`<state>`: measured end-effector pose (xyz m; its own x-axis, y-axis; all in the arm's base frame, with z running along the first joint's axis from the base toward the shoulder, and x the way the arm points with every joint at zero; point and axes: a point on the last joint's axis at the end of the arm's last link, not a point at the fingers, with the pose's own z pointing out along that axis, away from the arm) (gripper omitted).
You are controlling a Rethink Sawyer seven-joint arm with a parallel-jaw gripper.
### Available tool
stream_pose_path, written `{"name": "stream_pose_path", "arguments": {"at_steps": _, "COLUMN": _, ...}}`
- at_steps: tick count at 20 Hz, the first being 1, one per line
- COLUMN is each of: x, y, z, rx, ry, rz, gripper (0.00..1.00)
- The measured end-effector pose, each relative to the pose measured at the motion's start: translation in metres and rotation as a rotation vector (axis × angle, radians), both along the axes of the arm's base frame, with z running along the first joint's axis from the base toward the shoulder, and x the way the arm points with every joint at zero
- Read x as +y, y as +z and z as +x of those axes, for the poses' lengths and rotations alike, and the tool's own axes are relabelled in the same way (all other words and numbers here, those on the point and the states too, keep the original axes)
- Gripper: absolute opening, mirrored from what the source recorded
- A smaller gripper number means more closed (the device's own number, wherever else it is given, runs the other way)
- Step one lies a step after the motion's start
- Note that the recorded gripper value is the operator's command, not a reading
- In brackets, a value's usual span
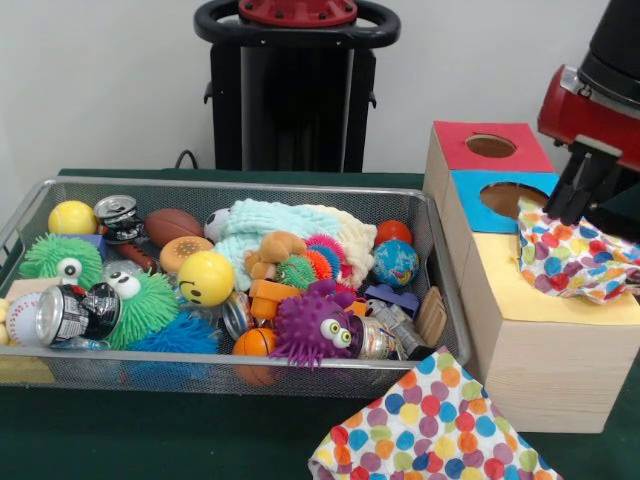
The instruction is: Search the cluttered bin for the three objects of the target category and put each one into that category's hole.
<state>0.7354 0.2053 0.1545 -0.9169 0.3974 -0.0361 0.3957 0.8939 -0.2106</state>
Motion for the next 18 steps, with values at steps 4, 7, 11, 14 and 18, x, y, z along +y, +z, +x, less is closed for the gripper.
{"name": "stream_pose_path", "arguments": {"at_steps": 4, "x": -0.005, "y": -0.006, "z": -0.004, "rx": 0.011, "ry": 0.017, "rz": -0.029, "gripper": 0.0}}
{"name": "stream_pose_path", "arguments": {"at_steps": 7, "x": -0.006, "y": -0.008, "z": -0.006, "rx": 0.015, "ry": 0.024, "rz": -0.039, "gripper": 0.0}}
{"name": "stream_pose_path", "arguments": {"at_steps": 11, "x": -0.004, "y": -0.024, "z": -0.014, "rx": 0.039, "ry": 0.054, "rz": -0.077, "gripper": 0.0}}
{"name": "stream_pose_path", "arguments": {"at_steps": 14, "x": 0.005, "y": -0.037, "z": -0.023, "rx": 0.058, "ry": 0.083, "rz": -0.105, "gripper": 0.0}}
{"name": "stream_pose_path", "arguments": {"at_steps": 18, "x": 0.032, "y": -0.062, "z": -0.045, "rx": 0.078, "ry": 0.163, "rz": -0.173, "gripper": 0.0}}
